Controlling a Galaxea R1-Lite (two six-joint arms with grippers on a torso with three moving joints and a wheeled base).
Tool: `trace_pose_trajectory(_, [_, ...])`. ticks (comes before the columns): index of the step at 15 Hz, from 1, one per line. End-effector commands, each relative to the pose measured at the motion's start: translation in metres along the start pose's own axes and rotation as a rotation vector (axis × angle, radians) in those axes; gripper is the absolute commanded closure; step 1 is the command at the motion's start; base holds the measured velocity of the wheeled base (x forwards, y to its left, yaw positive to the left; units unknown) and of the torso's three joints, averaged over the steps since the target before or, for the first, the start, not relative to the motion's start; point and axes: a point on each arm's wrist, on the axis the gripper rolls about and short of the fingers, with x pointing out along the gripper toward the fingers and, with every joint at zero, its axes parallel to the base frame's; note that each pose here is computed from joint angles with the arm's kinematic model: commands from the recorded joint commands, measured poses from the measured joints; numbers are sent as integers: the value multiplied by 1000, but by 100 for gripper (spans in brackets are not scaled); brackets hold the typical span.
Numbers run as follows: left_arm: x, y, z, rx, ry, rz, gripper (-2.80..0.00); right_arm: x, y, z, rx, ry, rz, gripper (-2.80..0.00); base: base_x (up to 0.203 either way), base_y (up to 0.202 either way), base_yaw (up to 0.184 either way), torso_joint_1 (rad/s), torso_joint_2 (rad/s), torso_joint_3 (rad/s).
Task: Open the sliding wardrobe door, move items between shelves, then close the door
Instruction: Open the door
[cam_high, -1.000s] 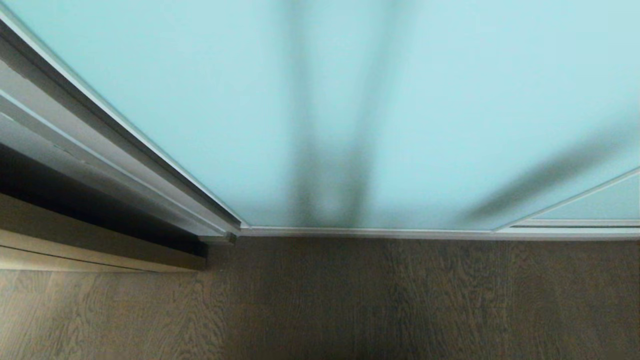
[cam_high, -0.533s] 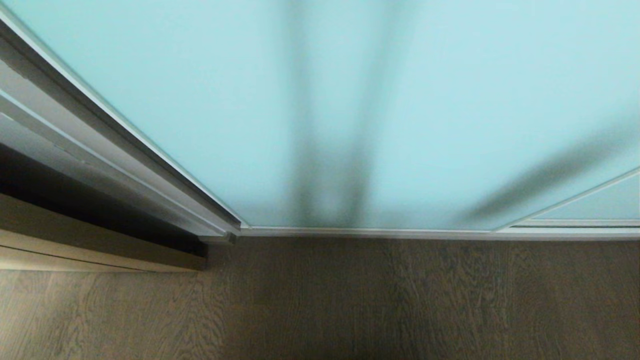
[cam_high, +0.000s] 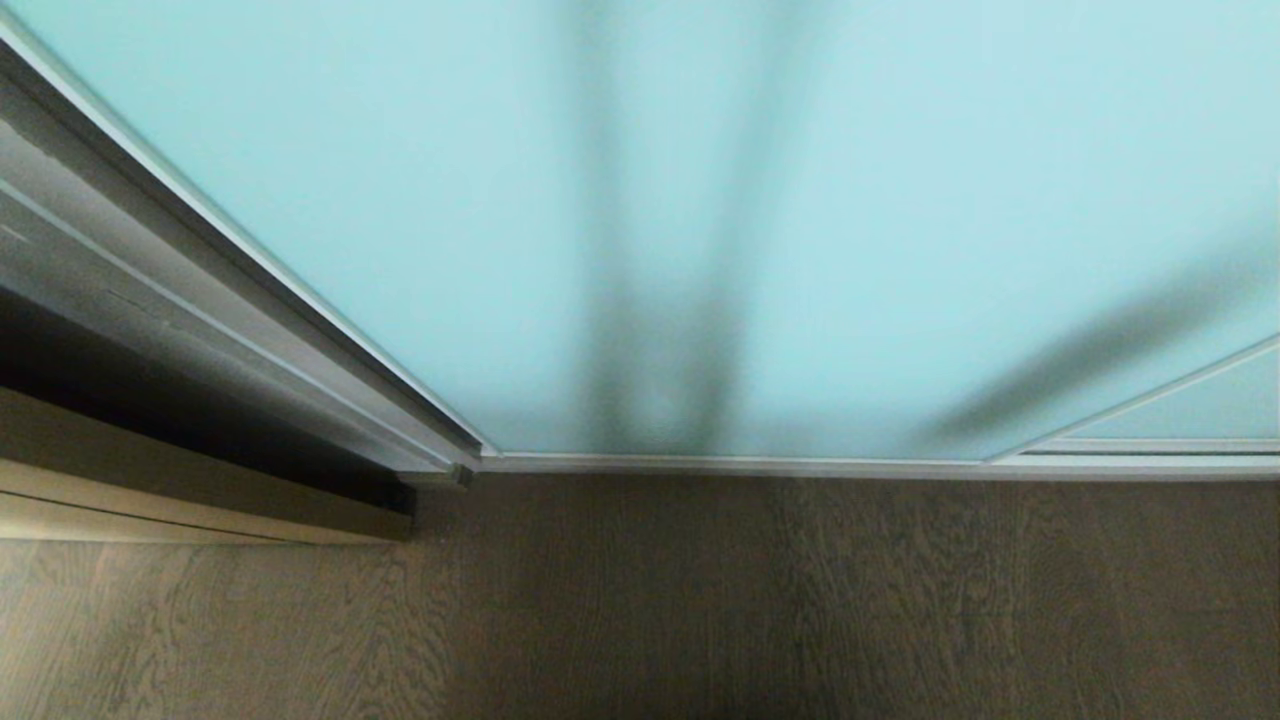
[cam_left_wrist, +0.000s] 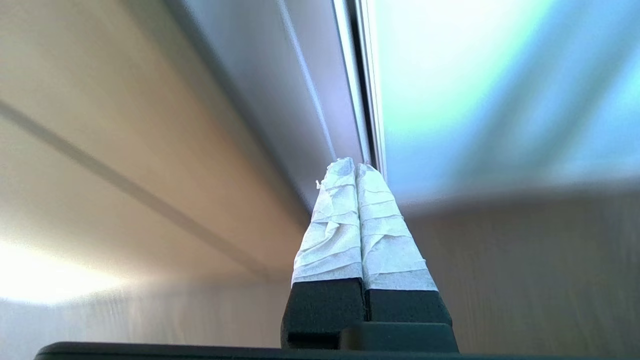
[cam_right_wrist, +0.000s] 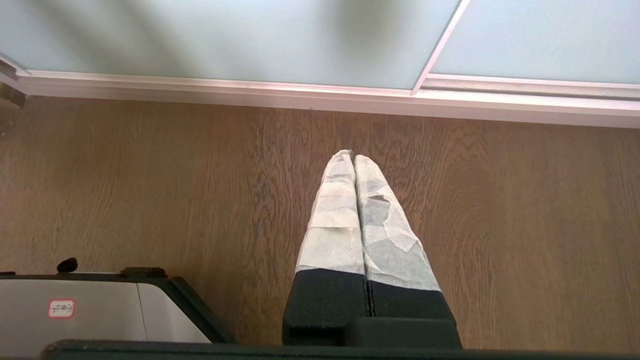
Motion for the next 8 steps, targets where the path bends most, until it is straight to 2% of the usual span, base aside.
trace_pose_trajectory(1, [12,7,29,0,-25,7,0,0,0,0,0,0,1,0,0,0,0,0,0,0])
trace_pose_trajectory(5, [61,20,78,-22,-78,54,0,0,0,0,0,0,1,0,0,0,0,0,0,0])
trace_pose_trajectory(7, [72,26,104,-39,-169,98,0,0,0,0,0,0,1,0,0,0,0,0,0,0])
trace_pose_trajectory(8, [70,28,110,-70,-228,108,0,0,0,0,0,0,1,0,0,0,0,0,0,0])
